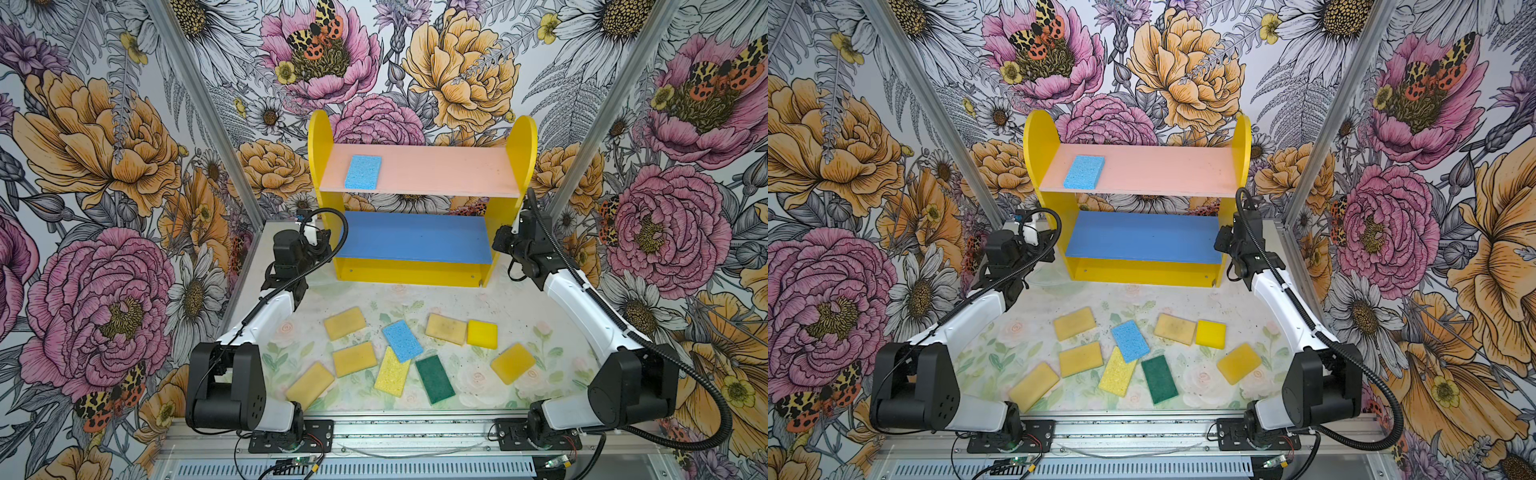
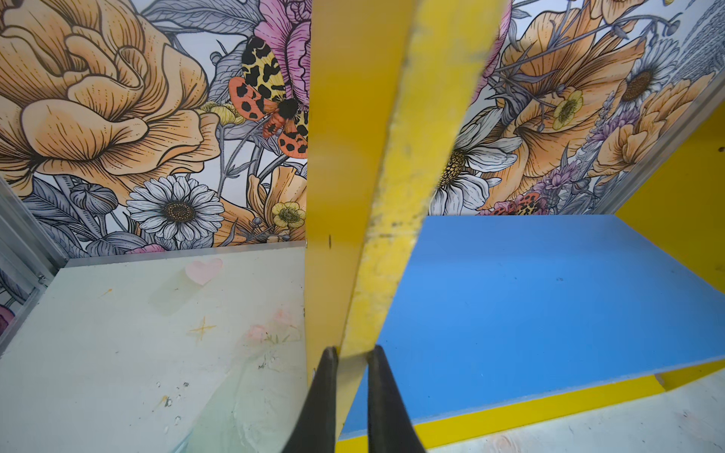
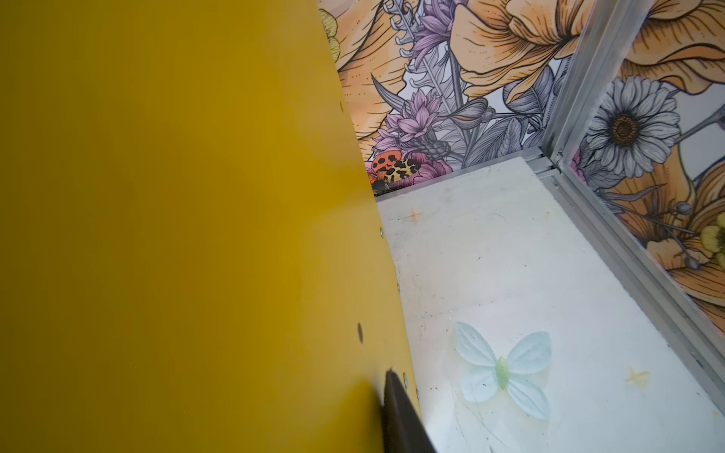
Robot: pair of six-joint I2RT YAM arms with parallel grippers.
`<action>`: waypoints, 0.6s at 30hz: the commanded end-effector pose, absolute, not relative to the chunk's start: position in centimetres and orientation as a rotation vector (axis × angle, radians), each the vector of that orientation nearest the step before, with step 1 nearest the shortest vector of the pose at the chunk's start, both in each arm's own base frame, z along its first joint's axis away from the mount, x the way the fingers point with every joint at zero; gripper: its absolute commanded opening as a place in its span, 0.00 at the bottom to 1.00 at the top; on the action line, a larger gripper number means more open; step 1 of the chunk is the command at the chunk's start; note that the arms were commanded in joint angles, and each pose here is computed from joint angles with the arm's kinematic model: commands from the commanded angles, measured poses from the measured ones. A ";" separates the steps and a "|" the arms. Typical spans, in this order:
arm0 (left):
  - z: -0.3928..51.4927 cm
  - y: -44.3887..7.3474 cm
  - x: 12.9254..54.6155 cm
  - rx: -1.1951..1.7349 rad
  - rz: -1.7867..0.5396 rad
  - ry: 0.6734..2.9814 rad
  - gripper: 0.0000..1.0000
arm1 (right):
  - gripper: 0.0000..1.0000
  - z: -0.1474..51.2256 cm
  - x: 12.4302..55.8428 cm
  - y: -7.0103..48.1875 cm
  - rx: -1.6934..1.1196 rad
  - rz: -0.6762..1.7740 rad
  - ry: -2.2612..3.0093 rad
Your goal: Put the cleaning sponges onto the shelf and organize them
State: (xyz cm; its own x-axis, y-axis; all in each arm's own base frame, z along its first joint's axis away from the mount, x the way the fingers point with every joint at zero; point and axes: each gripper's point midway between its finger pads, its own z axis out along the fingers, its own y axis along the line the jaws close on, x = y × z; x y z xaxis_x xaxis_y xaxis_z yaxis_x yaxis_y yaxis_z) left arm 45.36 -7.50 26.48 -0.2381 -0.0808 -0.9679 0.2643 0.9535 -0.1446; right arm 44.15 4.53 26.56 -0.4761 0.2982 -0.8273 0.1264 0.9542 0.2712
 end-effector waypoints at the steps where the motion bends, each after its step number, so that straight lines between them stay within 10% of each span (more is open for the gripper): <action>1: 31.1 -12.2 42.6 0.254 -0.491 1.656 0.00 | 0.00 31.6 42.4 5.4 0.211 0.241 1.948; 18: 31.0 -14.1 34.7 0.262 -0.487 1.651 0.00 | 0.00 32.1 37.2 4.6 0.220 0.264 1.924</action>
State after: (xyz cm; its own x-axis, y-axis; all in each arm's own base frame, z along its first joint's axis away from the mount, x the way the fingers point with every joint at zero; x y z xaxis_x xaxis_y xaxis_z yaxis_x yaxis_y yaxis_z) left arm 37.15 -9.63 26.34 -0.2545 -0.0555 -0.9655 0.2469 0.9615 -0.1204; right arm 37.92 2.33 26.49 -0.4758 0.3190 -0.8197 0.1880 0.9473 0.2595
